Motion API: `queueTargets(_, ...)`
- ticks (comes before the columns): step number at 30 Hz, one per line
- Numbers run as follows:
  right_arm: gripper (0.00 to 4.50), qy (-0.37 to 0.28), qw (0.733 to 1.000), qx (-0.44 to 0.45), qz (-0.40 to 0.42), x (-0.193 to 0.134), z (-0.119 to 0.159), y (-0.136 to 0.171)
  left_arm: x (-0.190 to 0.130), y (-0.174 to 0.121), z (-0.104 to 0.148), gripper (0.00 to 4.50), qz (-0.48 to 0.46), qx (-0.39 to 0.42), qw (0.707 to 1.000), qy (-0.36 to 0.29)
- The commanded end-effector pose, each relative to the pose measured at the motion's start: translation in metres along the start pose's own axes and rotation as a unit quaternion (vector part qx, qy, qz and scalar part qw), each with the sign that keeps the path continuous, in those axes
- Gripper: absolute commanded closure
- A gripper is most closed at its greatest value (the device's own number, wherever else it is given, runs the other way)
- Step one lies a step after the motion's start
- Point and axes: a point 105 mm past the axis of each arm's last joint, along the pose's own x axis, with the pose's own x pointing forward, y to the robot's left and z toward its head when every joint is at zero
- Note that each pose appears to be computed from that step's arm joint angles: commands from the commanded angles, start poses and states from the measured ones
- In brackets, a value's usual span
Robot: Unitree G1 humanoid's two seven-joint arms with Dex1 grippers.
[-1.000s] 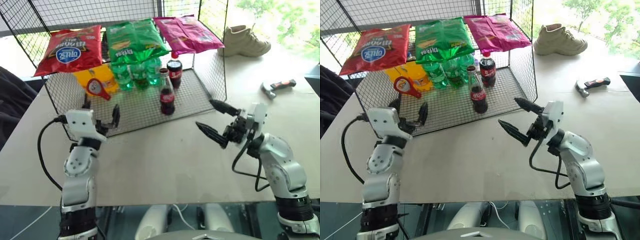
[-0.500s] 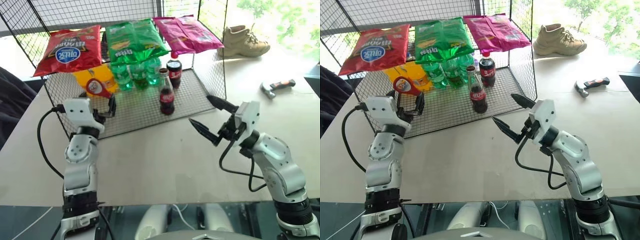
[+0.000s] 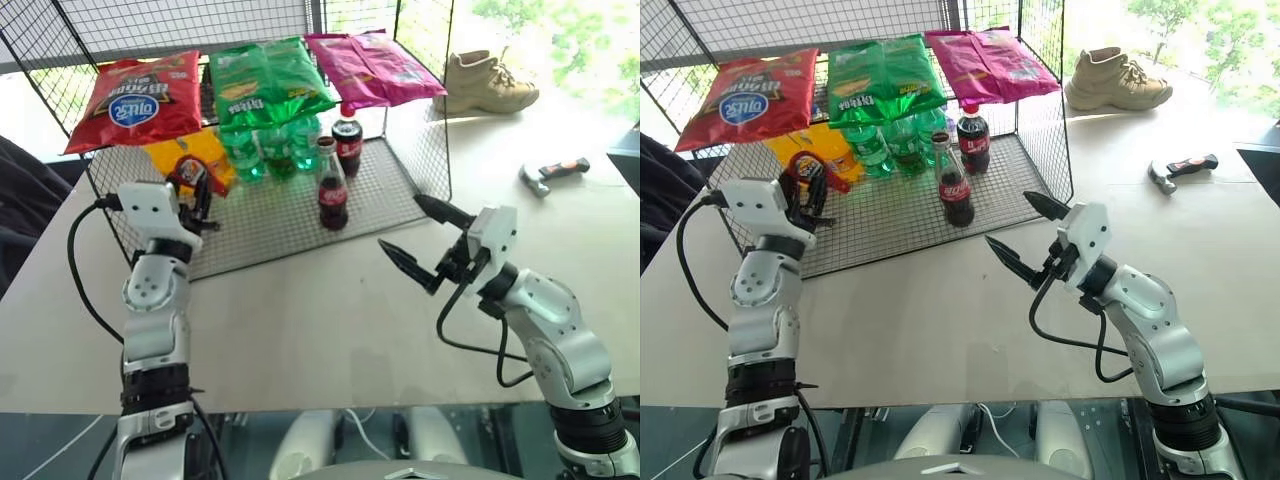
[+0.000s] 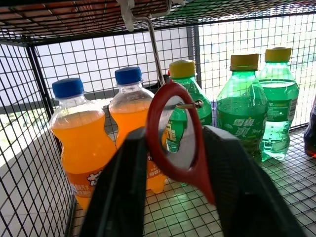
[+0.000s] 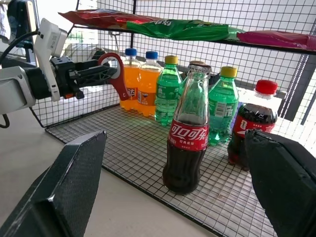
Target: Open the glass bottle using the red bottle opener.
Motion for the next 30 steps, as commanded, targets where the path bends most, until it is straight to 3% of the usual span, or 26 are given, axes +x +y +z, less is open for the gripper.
queueTargets(1,0.0,-0.021,1.0,-0.02,0.006,0.001,0.012,0.001,-0.001,0.003,0.016,4.39,0.006,0.003,0.999,-0.033)
queueTargets(8,0.0,-0.023,0.999,-0.02,0.011,0.003,0.012,0.001,-0.003,0.006,0.022,4.39,0.008,-0.023,0.999,-0.045)
queueTargets(19,0.0,-0.021,1.0,-0.019,0.011,0.003,0.009,0.0,-0.009,-0.007,0.028,4.39,-0.021,-0.186,0.98,-0.066)
queueTargets(30,0.0,-0.021,1.0,-0.018,0.008,0.003,0.009,-0.002,-0.014,-0.015,0.034,4.39,-0.05,-0.327,0.941,-0.071)
